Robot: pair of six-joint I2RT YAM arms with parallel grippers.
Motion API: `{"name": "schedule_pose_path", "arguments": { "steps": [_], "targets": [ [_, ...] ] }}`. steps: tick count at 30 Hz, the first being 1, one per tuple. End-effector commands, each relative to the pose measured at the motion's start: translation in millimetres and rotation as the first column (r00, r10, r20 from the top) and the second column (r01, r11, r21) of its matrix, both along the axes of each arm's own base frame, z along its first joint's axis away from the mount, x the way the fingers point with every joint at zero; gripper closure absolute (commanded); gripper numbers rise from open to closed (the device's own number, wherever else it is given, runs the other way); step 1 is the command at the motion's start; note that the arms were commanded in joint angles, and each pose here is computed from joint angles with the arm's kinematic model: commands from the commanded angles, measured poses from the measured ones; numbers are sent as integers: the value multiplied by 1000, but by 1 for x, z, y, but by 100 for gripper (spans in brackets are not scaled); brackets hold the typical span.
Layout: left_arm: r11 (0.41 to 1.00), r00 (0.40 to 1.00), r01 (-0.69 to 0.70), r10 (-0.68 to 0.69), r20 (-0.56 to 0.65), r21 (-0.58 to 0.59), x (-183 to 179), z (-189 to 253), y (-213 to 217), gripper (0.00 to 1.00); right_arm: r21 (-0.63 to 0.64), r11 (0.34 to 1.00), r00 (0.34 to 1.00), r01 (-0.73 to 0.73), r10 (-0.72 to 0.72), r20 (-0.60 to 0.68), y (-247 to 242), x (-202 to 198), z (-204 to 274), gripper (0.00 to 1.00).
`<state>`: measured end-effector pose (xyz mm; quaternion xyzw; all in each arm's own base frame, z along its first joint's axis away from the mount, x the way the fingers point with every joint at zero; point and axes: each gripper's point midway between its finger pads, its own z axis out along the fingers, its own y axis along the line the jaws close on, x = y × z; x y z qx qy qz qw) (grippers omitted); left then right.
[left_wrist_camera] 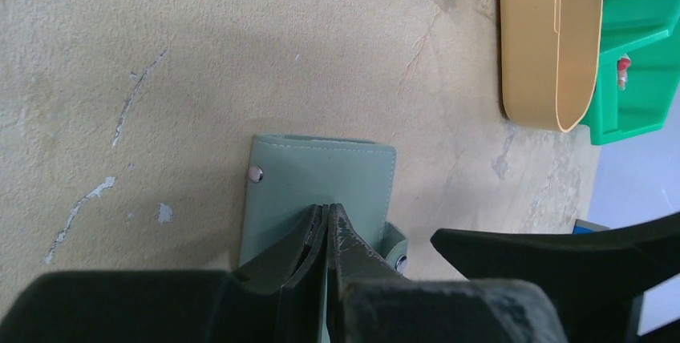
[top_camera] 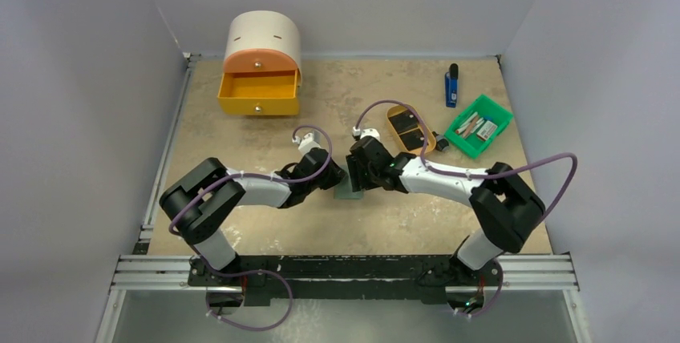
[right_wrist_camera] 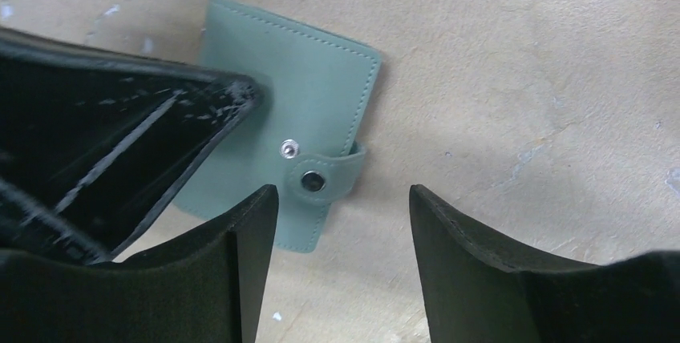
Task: Put the credit cards into the card holder
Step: Open the card holder at the center of the board.
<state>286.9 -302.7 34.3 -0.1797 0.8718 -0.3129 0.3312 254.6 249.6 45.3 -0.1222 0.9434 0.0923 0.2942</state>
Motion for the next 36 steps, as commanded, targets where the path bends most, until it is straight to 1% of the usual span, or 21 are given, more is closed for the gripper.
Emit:
{"name": "schedule_pose_path", "arguments": {
  "steps": [1, 5, 7, 10, 14, 17, 19, 21, 23, 25, 28, 33, 36],
  "targets": [
    [998, 1000, 13, -12, -19, 63, -6, -6, 11, 98, -26, 999, 998, 42, -41, 38, 0, 13, 4, 38],
    [998, 1000, 14, -13, -19, 63, -7, -5, 11, 98, -37, 997, 995, 67, -64, 70, -1, 23, 3, 43],
    [998, 1000, 13, -12, -19, 63, -7, -5, 12, 98, -33, 997, 994, 75, -72, 87, -1, 26, 5, 50],
    [998, 1000, 14, -13, -19, 62, -7, -6, 12, 98, -19, 997, 992, 79, -77, 103, 0, 29, 7, 66],
    [998, 1000, 13, -12, -15, 58, -8, -3, 12, 98, 0, 997, 993, 75, -74, 92, 1, 31, 6, 84],
    [999, 1000, 10, -10, -8, 53, -8, 3, 13, 98, 37, 997, 991, 67, -71, 111, 1, 29, 16, 100],
    [999, 1000, 7, -7, 4, 45, -8, 11, 14, 97, 74, 996, 990, 51, -60, 127, 2, 26, 30, 100],
    [1000, 1000, 5, -5, 22, 31, -9, 21, 16, 92, 117, 993, 990, 12, -28, 140, 3, 18, 43, 100],
    [1000, 999, 4, -5, 38, 15, -10, 32, 17, 78, 164, 986, 989, -45, 22, 144, 8, 9, 56, 100],
    [1000, 998, 4, -4, 55, -1, -11, 43, 18, 66, 191, 978, 985, -85, 53, 165, 10, 5, 68, 100],
    [1000, 998, 6, -5, 68, -13, -14, 53, 22, 53, 255, 958, 982, -132, 92, 165, 16, -7, 77, 100],
    [997, 997, 2, 4, 81, -71, -24, 60, 28, 39, 317, 941, 986, -121, 77, 147, 20, -14, 75, 100],
    [998, 998, -2, 6, 62, -66, -29, 49, 32, 37, 323, 940, 991, -108, 78, 105, 21, -19, 62, 100]
  ]
}}
